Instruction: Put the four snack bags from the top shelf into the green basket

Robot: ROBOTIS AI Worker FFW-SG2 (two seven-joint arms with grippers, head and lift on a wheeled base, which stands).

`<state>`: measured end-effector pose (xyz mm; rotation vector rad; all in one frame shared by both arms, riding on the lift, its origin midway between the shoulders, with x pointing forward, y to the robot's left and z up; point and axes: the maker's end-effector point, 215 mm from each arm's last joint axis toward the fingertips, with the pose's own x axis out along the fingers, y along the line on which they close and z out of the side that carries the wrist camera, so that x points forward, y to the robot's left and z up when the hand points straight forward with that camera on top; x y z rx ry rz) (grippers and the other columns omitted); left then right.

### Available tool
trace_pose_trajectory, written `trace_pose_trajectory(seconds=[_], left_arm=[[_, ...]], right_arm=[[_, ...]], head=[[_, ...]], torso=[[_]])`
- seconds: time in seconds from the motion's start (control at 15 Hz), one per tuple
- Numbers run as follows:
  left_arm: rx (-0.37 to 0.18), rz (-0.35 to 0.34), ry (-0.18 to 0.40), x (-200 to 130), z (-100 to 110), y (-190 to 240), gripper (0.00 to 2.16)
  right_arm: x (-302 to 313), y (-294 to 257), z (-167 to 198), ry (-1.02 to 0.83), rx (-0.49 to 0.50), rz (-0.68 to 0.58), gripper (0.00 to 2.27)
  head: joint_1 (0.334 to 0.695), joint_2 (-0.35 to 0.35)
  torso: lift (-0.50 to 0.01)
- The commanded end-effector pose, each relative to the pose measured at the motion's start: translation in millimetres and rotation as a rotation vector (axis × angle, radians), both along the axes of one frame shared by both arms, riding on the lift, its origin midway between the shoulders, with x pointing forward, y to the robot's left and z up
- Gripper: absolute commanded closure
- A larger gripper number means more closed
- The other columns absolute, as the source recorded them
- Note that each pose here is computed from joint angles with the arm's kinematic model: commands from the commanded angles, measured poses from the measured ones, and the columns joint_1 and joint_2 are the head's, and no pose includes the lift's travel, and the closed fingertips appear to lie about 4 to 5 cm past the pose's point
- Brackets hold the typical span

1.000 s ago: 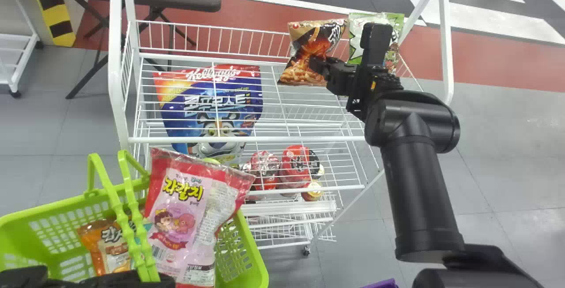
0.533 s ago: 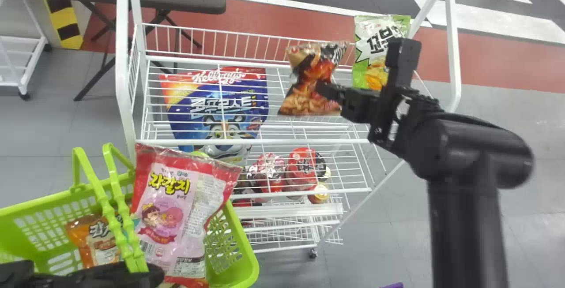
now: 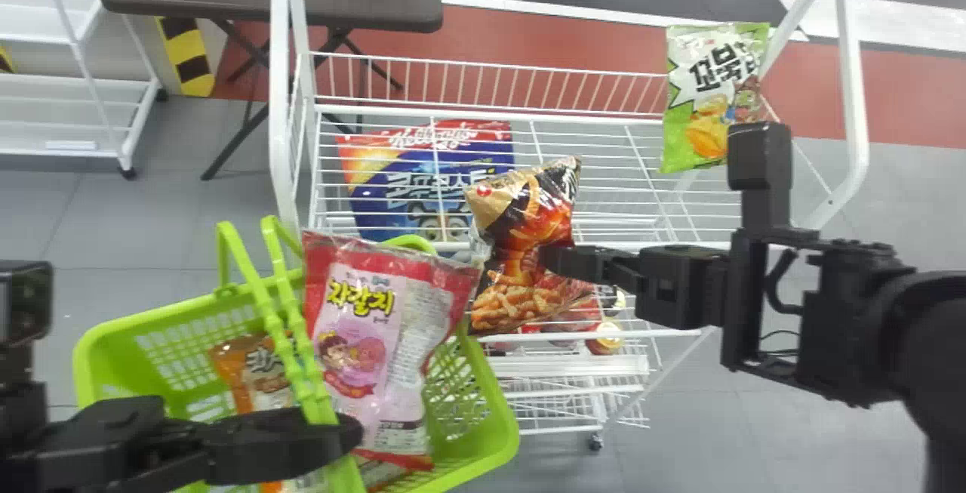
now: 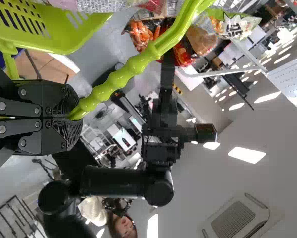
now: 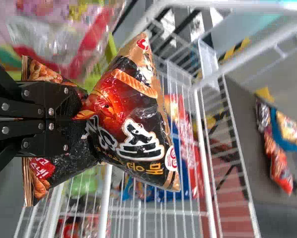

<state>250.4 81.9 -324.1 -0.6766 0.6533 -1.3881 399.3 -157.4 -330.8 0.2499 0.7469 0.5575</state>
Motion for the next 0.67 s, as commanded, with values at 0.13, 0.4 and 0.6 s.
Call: trace_pose_trajectory(seconds=[0.13, 0.4, 0.6], left_arm=[[-0.015, -0.043, 0.02, -9, 1, -14, 2.15], [-0.02, -0.057, 0.02, -12, 2, -19, 2.15], [-0.02, -0.05, 0.017, -10, 3, -16, 2.15]], right_arm=[[-18, 63, 19, -0.033, 0.048, 0.123, 2.25], [-40, 110, 34, -0.065, 0.064, 0.238, 2.25], [-48, 117, 43, -0.088, 0.063, 0.258, 2.25]], head=[[0.695, -0.111], [0.695, -0.021], [0.695, 0.025]], torso=[[-0.003], [-0.003], [-0.003]])
